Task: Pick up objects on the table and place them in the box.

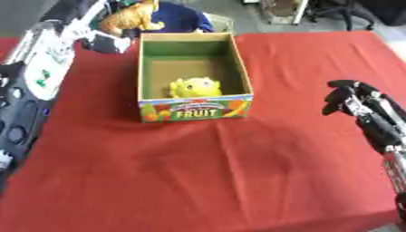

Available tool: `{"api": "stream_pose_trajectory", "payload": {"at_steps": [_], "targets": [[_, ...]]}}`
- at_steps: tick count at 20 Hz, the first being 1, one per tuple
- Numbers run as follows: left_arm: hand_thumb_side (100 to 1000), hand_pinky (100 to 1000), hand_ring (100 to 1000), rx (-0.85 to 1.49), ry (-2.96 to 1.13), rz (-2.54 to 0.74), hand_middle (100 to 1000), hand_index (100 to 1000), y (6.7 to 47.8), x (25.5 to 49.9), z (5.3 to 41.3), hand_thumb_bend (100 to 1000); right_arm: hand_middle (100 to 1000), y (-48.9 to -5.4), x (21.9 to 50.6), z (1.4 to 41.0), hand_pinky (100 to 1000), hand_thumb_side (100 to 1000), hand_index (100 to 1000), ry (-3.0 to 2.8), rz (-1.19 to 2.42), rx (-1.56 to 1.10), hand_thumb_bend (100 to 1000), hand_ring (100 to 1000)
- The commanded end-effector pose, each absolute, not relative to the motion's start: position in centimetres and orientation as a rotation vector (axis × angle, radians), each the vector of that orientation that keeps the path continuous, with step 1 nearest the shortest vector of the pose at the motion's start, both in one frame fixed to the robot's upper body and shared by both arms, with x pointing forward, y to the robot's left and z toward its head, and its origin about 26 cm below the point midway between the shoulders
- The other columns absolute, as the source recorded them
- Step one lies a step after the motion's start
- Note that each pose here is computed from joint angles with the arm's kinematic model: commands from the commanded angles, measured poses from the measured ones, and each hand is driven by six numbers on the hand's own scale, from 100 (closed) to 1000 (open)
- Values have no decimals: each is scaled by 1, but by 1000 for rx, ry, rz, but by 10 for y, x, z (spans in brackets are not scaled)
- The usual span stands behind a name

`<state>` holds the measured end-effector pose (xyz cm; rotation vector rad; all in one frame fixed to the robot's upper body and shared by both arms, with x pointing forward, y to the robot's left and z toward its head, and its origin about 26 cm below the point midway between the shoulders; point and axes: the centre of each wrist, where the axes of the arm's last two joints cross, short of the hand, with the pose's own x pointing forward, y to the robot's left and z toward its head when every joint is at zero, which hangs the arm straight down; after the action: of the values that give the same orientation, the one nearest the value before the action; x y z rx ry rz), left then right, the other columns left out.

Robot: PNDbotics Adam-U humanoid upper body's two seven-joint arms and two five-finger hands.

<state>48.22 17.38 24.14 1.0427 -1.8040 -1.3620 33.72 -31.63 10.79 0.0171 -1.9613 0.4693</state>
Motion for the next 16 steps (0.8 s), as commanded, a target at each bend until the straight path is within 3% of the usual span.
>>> {"api": "stream_pose_trajectory", "payload": {"at_steps": [1, 5, 10, 12, 15, 16], "targets": [[115, 623, 507, 1072, -1829, -1381, 401, 552, 157, 486, 245, 100, 545, -316, 339, 118, 570, 579, 771, -1991, 489, 21, 100, 531], [105, 621, 510, 1057, -1810, -1399, 409, 558, 146, 489, 225, 100, 545, -313, 341, 120, 570, 583, 770, -1996, 493, 31, 100, 531], [100, 626, 527, 1044, -1776, -1414, 443, 593, 144, 491, 203, 185, 545, -312, 341, 120, 570, 584, 770, -1998, 494, 36, 100, 531], [110, 639, 550, 1037, -1774, -1411, 486, 639, 144, 491, 198, 286, 545, -312, 341, 120, 570, 584, 770, -1997, 493, 36, 100, 531], [287, 664, 605, 1030, -1790, -1395, 562, 709, 145, 491, 194, 460, 545, -312, 341, 119, 570, 585, 769, -1997, 491, 36, 100, 532], [380, 676, 626, 1027, -1795, -1390, 588, 732, 146, 491, 194, 597, 545, -312, 341, 119, 570, 585, 769, -1996, 491, 36, 100, 532]]}}
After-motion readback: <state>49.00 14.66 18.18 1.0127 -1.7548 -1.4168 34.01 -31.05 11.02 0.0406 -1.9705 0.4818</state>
